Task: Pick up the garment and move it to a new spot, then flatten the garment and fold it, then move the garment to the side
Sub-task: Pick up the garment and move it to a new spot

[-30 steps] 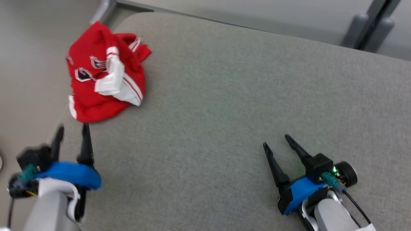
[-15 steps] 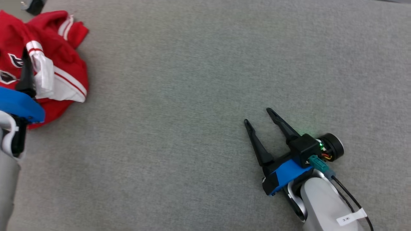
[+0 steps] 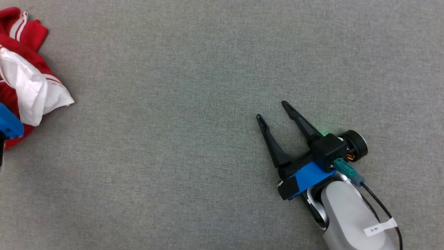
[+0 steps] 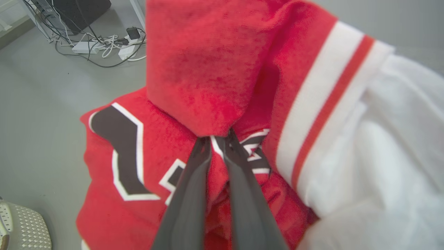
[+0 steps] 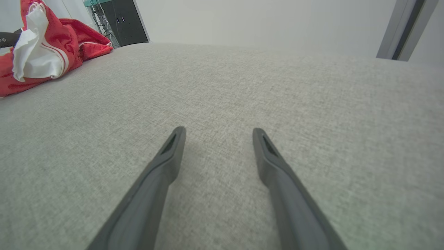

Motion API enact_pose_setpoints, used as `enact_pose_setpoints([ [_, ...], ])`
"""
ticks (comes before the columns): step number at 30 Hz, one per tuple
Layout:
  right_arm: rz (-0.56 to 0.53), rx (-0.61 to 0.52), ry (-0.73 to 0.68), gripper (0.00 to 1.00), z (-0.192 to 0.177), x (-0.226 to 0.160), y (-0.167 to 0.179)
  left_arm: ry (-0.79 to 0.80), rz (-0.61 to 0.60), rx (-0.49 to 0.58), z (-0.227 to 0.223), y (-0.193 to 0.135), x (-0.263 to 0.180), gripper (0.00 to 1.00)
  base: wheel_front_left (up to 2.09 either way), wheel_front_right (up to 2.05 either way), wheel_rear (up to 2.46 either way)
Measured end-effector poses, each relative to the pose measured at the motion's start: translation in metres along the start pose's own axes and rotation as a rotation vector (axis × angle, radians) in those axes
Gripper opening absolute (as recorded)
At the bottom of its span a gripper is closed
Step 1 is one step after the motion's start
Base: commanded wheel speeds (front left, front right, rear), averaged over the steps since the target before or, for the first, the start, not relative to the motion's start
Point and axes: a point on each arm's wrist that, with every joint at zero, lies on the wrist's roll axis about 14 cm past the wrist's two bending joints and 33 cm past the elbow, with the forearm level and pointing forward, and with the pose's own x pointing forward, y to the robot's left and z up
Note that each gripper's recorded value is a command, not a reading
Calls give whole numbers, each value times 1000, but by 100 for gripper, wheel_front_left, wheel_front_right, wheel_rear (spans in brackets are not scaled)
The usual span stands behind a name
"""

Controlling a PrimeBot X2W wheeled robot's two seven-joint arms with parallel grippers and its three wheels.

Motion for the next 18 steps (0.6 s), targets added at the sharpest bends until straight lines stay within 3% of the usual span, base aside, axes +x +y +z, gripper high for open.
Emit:
enact_pose_setpoints([
  [6,-19,3,-4,100,8,-5,-4,-199,-48,13,66,-8,-9,0,0,0,0],
  [10,-37,6,-1,100,13,-17,-6,-444,-129,43,154,-27,-32,0,0,0,0],
  [15,-65,22,-4,100,21,-38,-6,-672,-281,37,218,-81,-74,0,0,0,0],
  [18,-98,30,-20,100,29,-53,-11,-753,-396,25,234,-124,-97,0,0,0,0],
])
